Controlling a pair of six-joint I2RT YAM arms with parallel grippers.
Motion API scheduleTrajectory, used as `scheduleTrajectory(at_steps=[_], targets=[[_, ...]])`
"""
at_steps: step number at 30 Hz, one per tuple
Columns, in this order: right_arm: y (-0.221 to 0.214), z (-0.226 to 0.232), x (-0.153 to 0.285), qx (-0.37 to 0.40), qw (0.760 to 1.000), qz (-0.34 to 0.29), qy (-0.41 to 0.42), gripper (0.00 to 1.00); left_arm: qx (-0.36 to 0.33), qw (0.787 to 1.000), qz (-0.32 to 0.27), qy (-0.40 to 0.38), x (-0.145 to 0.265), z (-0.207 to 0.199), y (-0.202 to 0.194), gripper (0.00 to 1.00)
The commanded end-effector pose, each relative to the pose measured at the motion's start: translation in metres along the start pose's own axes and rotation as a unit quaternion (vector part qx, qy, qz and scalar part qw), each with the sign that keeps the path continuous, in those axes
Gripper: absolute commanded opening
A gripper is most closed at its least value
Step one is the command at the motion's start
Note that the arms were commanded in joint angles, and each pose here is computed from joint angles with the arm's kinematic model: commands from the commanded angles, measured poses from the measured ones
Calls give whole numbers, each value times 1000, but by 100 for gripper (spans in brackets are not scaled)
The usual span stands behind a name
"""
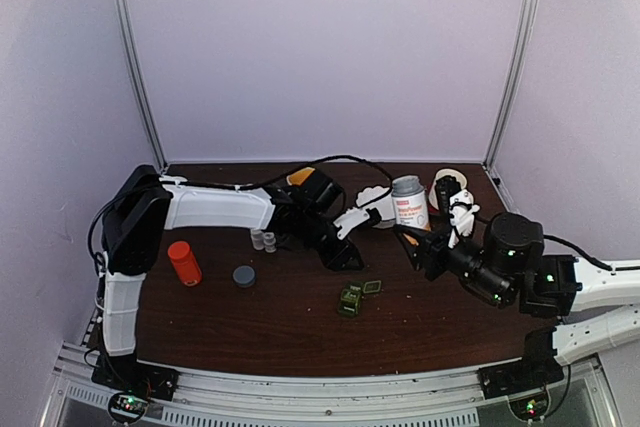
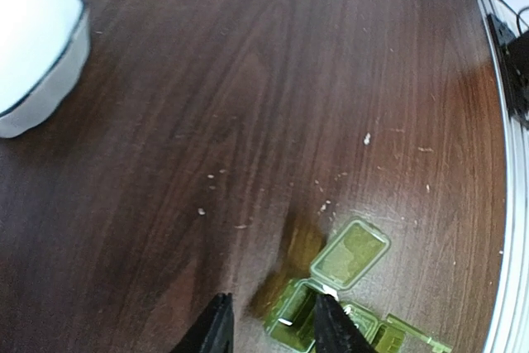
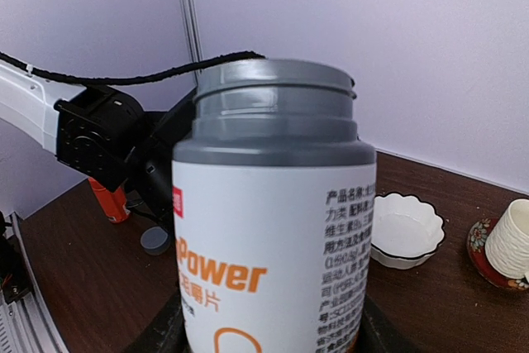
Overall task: Sort the pills into containers
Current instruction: Move the pill container to the center of the board.
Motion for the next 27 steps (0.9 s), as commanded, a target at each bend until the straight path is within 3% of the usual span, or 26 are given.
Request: scheduleTrajectory(at_steps=[1, 7, 27], targets=[[6, -3, 0, -2, 1000, -7, -8, 0, -29, 999, 13, -28, -11, -9, -5, 35], [5, -1, -3, 0, 1000, -5, -8, 0, -32, 997, 31, -56, -21, -16, -17, 32], [5, 0, -5, 0, 1000, -4, -7, 0, -40, 994, 98, -16, -30, -2, -49, 21]])
Point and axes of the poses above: each gripper's point midway between its finger pads, its own x axis back along the fingers, its own z axis along the line the jaws close on, y = z × x, the point moved 3 cm from there along x, back along the fingers, and after that the axes turned 1 degree about x, right-handed, at the moved point
